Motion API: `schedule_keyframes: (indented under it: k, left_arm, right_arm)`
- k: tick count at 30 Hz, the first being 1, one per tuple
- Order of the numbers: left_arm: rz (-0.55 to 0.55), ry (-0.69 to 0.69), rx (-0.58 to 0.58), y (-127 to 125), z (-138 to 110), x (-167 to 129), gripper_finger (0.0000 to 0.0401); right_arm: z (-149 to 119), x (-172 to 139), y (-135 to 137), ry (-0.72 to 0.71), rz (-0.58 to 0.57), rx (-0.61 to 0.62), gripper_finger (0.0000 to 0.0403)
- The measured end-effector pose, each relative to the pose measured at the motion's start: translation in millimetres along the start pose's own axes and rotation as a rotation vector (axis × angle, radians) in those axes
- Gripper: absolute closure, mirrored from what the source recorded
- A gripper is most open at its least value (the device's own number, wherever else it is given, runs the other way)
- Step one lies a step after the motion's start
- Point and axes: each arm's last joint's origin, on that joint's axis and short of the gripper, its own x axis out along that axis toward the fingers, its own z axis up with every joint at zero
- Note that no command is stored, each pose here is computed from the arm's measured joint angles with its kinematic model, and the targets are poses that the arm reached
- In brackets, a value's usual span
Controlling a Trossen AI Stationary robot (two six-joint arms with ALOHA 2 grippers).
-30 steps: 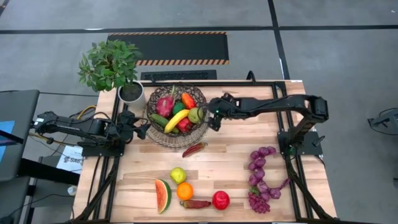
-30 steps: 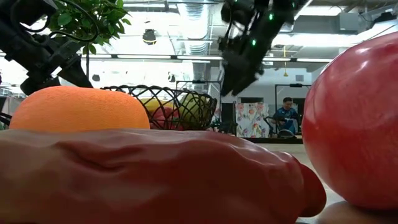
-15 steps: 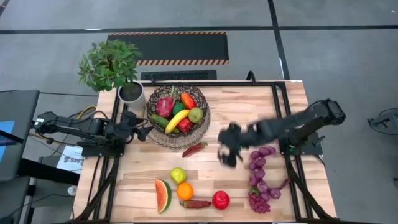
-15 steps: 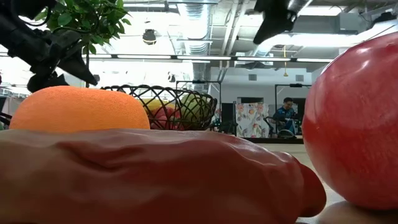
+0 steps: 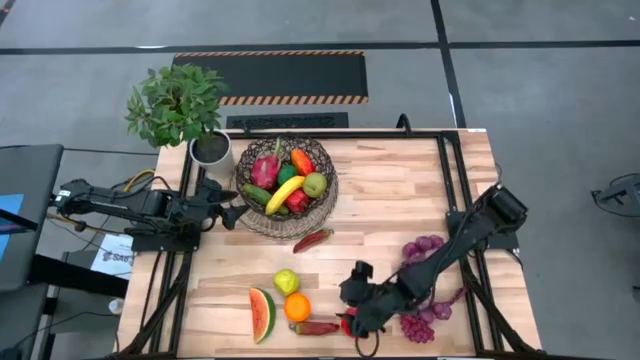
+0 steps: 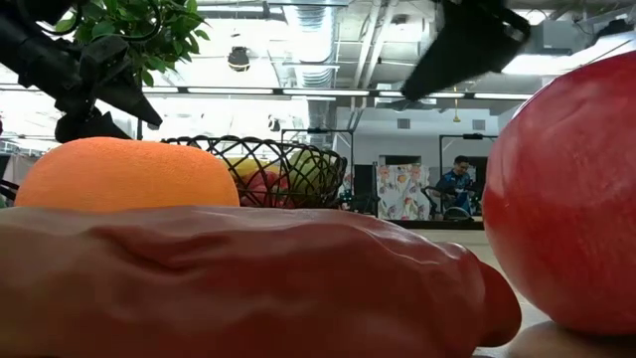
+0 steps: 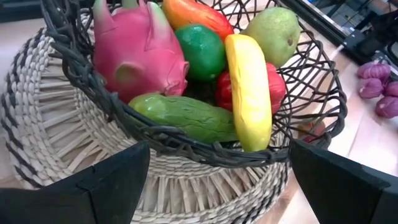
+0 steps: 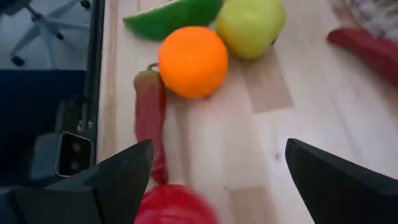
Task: Build produce basket
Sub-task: Put the red apple into the wire basket
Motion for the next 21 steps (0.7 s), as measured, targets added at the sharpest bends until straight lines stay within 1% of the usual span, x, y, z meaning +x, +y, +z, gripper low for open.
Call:
schedule_keyframes:
  k: [3,5,8,10,15,21]
  left_arm:
    - [0.002,-0.003,0.005,0,0,0,0.0033]
    - [0.003,-0.003,0.011,0,0,0,0.0033]
    - [0.004,0.0,0.018,0,0,0,0.0033]
    - [0.01,0.0,0.022,1,0,0,0.0033]
    - [0.024,-0.017,0.021,1,0,0,0.0033]
    - [0.027,-0.019,0.013,1,0,0,0.0033]
  right_arm:
    - [-14,-2,8,0.001,-0.038,0.02,0.0019]
    - [-21,-3,17,-0.032,-0.037,0.038,0.0019]
    - [-40,-3,27,-0.023,-0.058,0.032,0.0019]
    - [-51,3,33,-0.014,-0.062,0.06,0.0019]
    - [-74,17,38,0.005,-0.102,0.098,0.0019]
    - [-84,31,36,0.019,-0.14,0.073,0.0019]
